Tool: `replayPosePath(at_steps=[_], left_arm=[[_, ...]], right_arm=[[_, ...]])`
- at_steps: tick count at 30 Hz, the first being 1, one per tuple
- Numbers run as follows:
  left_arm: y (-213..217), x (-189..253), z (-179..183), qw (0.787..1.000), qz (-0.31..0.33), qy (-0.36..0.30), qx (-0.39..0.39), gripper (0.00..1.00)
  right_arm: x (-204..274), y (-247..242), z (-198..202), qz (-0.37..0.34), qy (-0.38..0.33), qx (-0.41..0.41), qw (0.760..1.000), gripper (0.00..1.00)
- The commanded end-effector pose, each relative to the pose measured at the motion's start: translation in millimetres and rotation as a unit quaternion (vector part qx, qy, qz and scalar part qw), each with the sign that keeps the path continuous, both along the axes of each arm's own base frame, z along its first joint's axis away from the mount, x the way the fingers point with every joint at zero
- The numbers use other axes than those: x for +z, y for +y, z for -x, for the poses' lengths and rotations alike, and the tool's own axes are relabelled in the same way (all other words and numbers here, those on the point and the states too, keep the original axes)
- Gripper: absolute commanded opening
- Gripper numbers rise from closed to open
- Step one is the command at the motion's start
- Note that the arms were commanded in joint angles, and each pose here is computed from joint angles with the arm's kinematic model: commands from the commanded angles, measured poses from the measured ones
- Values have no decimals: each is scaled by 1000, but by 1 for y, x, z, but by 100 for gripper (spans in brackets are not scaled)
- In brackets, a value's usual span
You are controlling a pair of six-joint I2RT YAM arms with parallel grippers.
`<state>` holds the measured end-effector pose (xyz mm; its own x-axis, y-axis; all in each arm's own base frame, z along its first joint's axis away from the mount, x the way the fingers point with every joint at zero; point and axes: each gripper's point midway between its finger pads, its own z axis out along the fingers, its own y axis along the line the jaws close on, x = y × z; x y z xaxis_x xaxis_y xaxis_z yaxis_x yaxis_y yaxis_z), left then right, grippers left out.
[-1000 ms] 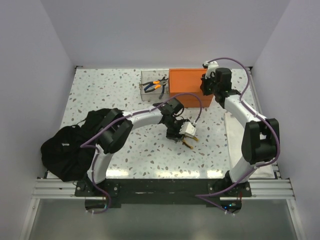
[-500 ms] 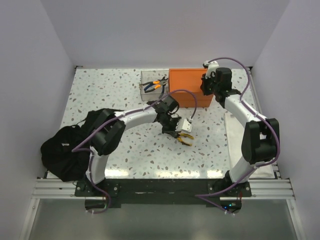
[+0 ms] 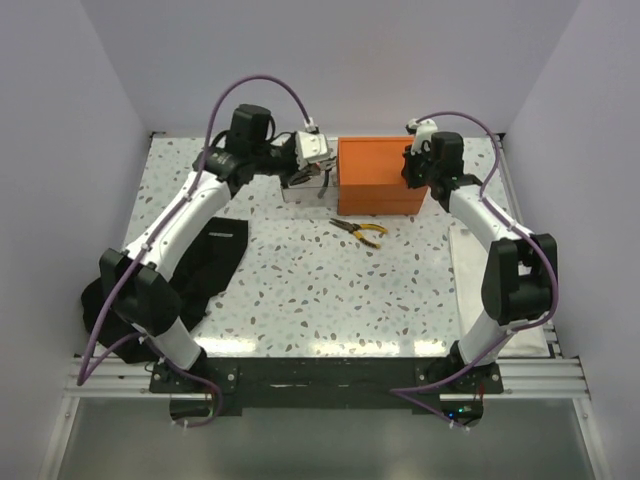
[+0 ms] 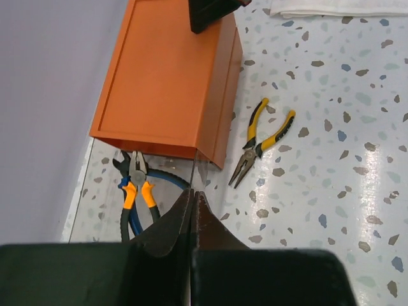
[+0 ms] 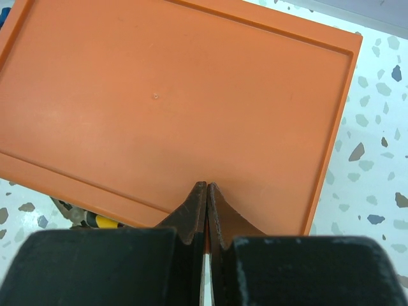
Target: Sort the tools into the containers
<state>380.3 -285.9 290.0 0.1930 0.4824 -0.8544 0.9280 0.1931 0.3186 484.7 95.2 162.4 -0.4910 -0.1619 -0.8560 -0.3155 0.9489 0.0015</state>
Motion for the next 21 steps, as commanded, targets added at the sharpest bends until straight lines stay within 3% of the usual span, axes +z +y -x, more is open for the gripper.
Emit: replayPosePath(at_steps=[1,3,6,9,13,21], left_arm=[[-3,-1,4,999,18,28,-11,15],[-8,-18,10,999,12,42,-4,34],[-26,-49,36,999,-18,23,-16,48],[-46,-81,62,998,-32,4,-56,53],[-69,-121,71,992,-44,42,-113,55],[-117,-182,33,985,-78,71,-139,56]], right_arm=[[-83,-29,44,57,152,-28,986,0],[-83,-29,42,57,151,-28,986,0],[-84,-29,42,59,152,-29,986,0],[-88,-30,43,61,156,-28,985,0],[-91,-29,45,60,161,-27,985,0],[-100,-29,47,64,178,-19,982,0]])
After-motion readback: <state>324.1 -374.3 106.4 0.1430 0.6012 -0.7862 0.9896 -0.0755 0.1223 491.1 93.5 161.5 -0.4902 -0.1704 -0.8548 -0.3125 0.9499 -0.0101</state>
